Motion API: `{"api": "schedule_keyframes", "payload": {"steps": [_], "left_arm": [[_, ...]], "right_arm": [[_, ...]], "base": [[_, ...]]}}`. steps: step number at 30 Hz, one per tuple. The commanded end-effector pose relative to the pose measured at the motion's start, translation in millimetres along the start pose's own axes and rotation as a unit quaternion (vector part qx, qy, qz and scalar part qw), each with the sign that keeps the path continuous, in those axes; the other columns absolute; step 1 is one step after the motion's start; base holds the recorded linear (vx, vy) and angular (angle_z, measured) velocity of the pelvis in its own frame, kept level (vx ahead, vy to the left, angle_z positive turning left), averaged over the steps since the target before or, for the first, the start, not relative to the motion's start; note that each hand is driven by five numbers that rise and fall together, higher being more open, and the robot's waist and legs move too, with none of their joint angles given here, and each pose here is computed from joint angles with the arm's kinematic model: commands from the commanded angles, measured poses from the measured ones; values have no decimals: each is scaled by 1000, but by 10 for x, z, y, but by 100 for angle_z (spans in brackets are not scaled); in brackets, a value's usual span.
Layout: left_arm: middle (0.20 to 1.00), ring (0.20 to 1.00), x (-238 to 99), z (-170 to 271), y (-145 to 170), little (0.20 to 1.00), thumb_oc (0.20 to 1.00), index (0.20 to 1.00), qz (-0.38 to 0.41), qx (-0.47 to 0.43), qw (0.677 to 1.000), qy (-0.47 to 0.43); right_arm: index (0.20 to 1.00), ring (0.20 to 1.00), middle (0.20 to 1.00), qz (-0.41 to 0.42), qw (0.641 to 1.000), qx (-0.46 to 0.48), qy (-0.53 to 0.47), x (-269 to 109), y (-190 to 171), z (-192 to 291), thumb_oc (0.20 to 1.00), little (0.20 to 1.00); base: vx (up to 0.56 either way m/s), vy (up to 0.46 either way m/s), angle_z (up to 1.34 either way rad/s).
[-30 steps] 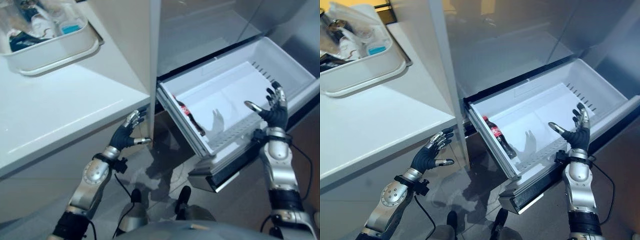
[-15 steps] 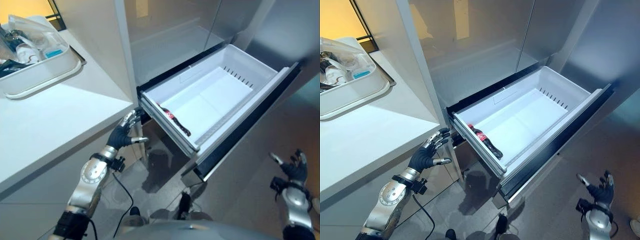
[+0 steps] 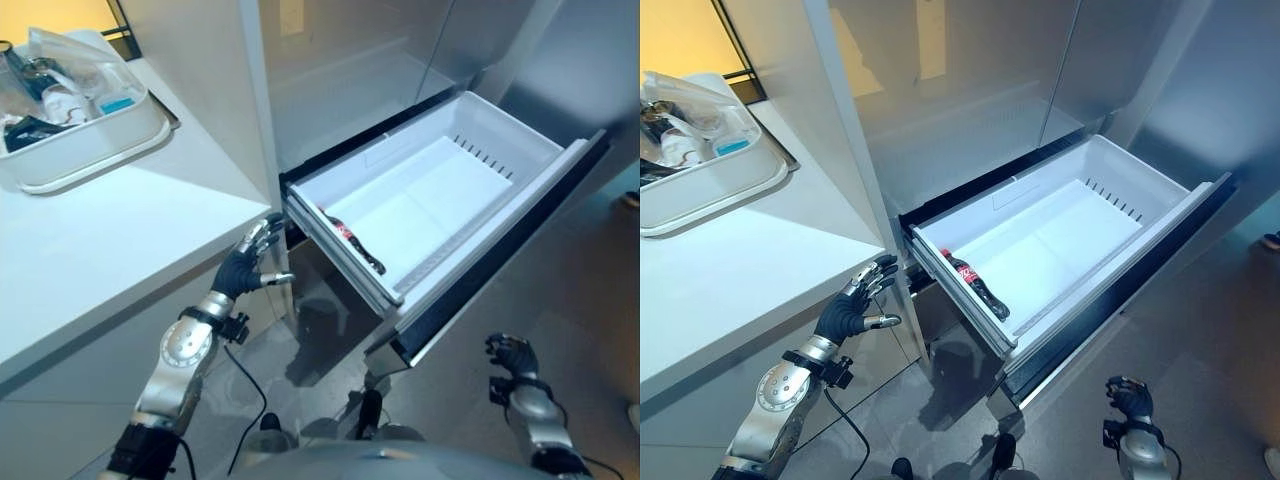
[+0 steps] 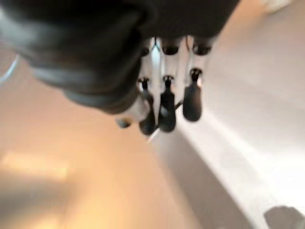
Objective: Take the drinks into the refrigerator
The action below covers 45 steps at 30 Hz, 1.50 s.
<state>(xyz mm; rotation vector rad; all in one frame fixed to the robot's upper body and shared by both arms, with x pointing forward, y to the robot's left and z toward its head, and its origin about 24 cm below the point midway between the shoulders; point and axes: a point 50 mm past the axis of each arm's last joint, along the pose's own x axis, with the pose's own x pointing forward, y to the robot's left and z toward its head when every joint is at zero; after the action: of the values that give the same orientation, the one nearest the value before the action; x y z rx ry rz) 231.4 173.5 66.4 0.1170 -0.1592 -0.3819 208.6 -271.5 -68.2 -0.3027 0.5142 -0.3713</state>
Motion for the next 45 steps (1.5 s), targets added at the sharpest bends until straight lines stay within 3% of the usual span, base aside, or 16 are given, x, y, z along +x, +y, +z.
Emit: {"api": "schedule_keyframes", "payload": {"steps": [1, 6, 8, 18, 24, 29, 30, 31, 32, 33, 36, 39, 42, 45], "left_arm": [[1000, 1000, 109, 279, -92, 1000, 1000, 1000, -25, -4, 997, -78], [1000, 1000, 94, 284, -158, 1000, 1000, 1000, -39, -21, 996, -78], [1000, 1000, 77, 287, -177, 1000, 1000, 1000, -44, -30, 996, -78], [1000, 1000, 35, 293, -199, 1000, 1000, 1000, -44, -53, 995, -78], [1000, 1000, 27, 290, -158, 1000, 1000, 1000, -40, -43, 996, -73], [1000, 1000, 45, 293, -158, 1000, 1000, 1000, -31, -44, 996, -77], [1000, 1000, 45, 283, -160, 1000, 1000, 1000, -30, -47, 996, -76], [1000, 1000, 45, 282, -161, 1000, 1000, 1000, -30, -47, 996, -76], [1000, 1000, 48, 266, -156, 1000, 1000, 1000, -25, -49, 996, -73], [1000, 1000, 46, 259, -151, 1000, 1000, 1000, -21, -51, 996, -73], [1000, 1000, 38, 210, -150, 1000, 1000, 1000, -13, -60, 996, -64], [1000, 1000, 10, 112, -90, 1000, 1000, 1000, 22, -53, 997, -45], [1000, 1000, -26, 20, -68, 1000, 1000, 1000, 43, -63, 997, -26], [1000, 1000, -81, -223, -54, 1000, 1000, 1000, 81, -71, 994, 25]], "right_arm": [[200, 200, 200, -3, 994, -9, -107, 204, -9, 636, 200, 200], [200, 200, 200, 24, 978, -69, -196, 346, 169, 1312, 200, 200], [200, 200, 200, 46, 956, -117, -264, 345, 316, 1795, 200, 200], [200, 200, 200, 61, 869, -265, -414, 134, 659, 3017, 200, 200], [200, 200, 200, 76, 841, -301, -443, 1, 885, 3239, 200, 200], [200, 200, 200, 94, 859, -271, -423, 34, 957, 3084, 200, 200], [338, 338, 338, 95, 867, -260, -414, 62, 953, 3016, 338, 338], [379, 379, 379, 95, 867, -260, -414, 63, 952, 3014, 379, 379], [661, 661, 661, 101, 878, -253, -395, 114, 943, 2874, 661, 661], [1000, 1000, 1000, 104, 885, -247, -380, 150, 929, 2778, 1000, 1000], [1000, 1000, 1000, 108, 900, -226, -356, 202, 905, 2615, 1000, 1000], [1000, 1000, 1000, 122, 939, -162, -276, 286, 898, 2019, 1000, 1000], [1000, 1000, 1000, 128, 951, -138, -247, 279, 890, 1779, 1000, 1000], [1000, 1000, 1000, 133, 974, -94, -161, 236, 857, 1166, 1000, 1000]], "base": [[24, 9, 11], [7, 2, 7], [-12, -6, 13], [-32, -9, 12], [-30, -16, 20], [-13, 4, 16], [-1, 6, 7], [9, 13, 3], [0, 0, 0], [0, 0, 0], [2, 13, 0], [6, 32, -1], [1, 2, -1], [5, 2, -2]]}}
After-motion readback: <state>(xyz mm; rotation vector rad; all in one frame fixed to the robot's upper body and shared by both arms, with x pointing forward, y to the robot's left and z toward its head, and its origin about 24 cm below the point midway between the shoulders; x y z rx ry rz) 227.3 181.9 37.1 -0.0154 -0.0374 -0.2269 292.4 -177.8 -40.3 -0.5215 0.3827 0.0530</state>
